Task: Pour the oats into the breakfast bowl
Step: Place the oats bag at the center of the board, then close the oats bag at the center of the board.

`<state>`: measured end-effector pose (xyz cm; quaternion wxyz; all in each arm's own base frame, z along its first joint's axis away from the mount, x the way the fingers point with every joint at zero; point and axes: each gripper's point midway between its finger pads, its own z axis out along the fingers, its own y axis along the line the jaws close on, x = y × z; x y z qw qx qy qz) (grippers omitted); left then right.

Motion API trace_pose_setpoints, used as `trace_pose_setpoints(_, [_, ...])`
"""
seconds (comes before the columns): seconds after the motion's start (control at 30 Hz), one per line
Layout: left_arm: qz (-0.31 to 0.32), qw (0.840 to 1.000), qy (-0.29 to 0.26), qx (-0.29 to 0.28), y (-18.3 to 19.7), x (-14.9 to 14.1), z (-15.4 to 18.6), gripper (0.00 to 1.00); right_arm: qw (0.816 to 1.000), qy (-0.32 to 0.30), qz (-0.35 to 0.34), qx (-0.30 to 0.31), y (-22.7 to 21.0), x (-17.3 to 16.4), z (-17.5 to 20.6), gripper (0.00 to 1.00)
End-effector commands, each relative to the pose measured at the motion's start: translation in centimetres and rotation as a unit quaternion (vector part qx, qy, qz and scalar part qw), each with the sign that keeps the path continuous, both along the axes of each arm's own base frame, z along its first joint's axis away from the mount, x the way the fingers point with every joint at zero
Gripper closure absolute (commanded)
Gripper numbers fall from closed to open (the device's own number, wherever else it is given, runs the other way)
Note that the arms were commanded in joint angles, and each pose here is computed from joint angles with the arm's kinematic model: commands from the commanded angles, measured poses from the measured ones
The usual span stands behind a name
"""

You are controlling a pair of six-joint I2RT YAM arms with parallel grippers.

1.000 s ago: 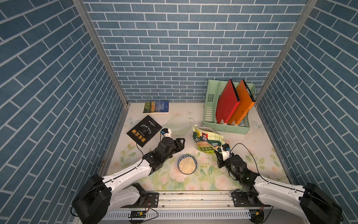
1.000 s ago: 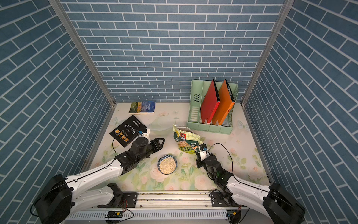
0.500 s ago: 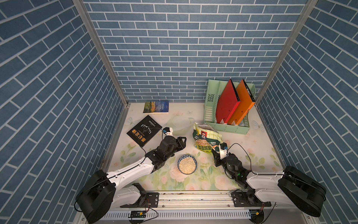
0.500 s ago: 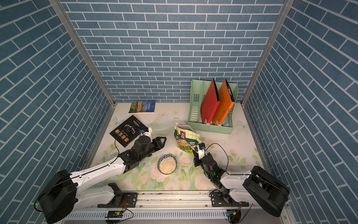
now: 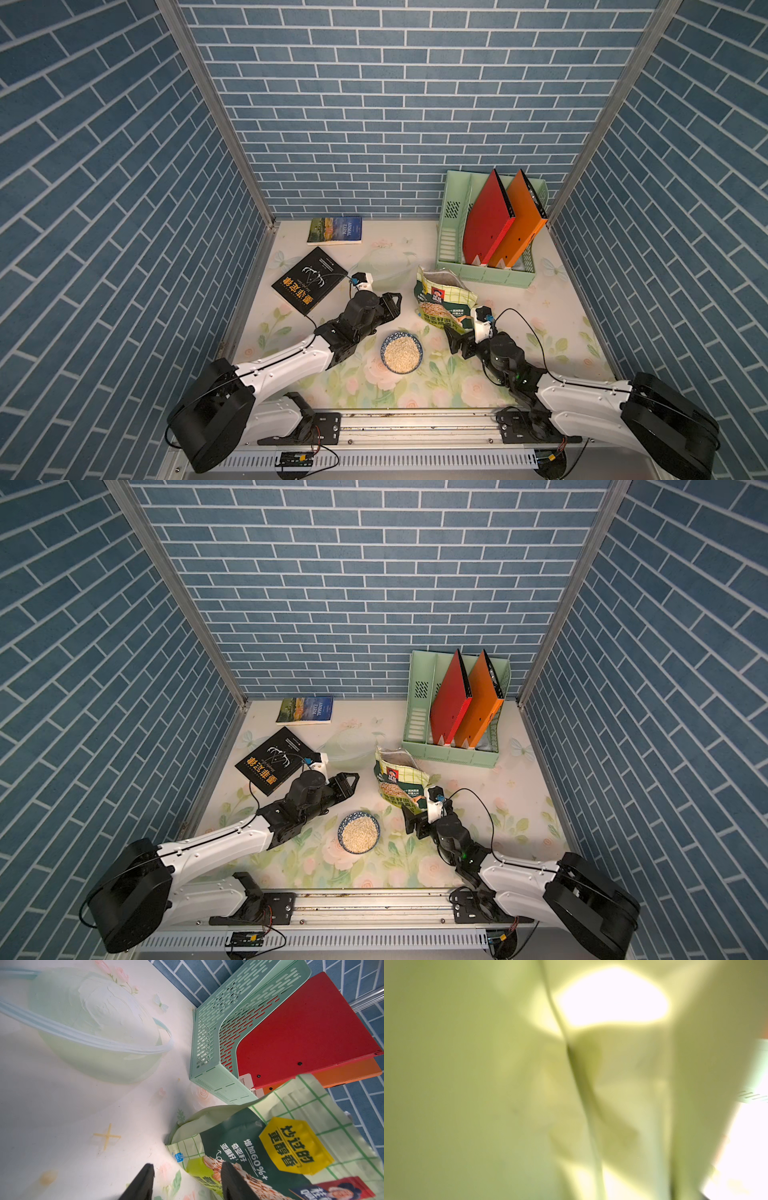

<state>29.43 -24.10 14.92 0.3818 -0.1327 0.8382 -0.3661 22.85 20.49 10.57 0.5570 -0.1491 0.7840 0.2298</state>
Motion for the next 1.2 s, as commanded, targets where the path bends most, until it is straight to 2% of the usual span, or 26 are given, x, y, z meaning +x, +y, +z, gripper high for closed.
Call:
trace_pose_setpoints(0.0, [-0.008, 1.0, -0.007, -0.009, -0.7, 0.1, 0.4, 0.43, 0.999, 0.031, -0.015, -0.026, -0.8, -0.2, -0.6, 0.0])
trace_pose_setpoints(0.2, [-0.011, 1.0, -0.006, -0.009, -0.9, 0.0, 0.2, 0.43, 0.999, 0.041, -0.025, -0.024, -1.7, -0.6, 0.8, 0.0])
trace_pose_setpoints(0.37, [-0.016, 1.0, -0.007, -0.012, -1.1, -0.1, 0.3, 0.43, 0.995, 0.076, -0.013, -0.068, -1.4, -1.0, 1.4, 0.0])
trace_pose_setpoints(0.53, [-0.022, 0.999, -0.007, -0.026, -1.6, -0.2, 0.6, 0.43, 0.991, 0.107, 0.007, -0.08, -0.9, -1.6, 2.1, 0.0])
trace_pose_setpoints(0.7, [-0.034, 0.999, -0.013, -0.038, -2.1, -0.4, 1.2, 0.43, 0.989, 0.104, 0.02, -0.099, -0.9, -1.9, 5.5, 0.0])
trace_pose_setpoints(0.83, [-0.042, 0.998, -0.019, -0.033, -2.3, -0.7, 1.2, 0.43, 0.984, 0.102, -0.001, -0.144, -1.8, -1.2, 9.0, 0.0])
trace_pose_setpoints(0.93, [-0.045, 0.998, -0.025, -0.034, -2.3, -0.9, 1.3, 0.43, 0.979, 0.111, 0.029, -0.17, -1.1, -1.3, 10.8, 0.0])
trace_pose_setpoints(1.07, [-0.048, 0.998, -0.029, -0.033, -2.2, -1.1, 1.4, 0.43, 0.97, 0.121, 0.104, -0.185, 0.7, -1.4, 13.5, 0.0])
trace_pose_setpoints(1.17, [-0.051, 0.998, -0.035, -0.034, -2.2, -1.2, 1.8, 0.43, 0.955, 0.144, 0.155, -0.206, 1.3, -0.9, 15.3, 0.0])
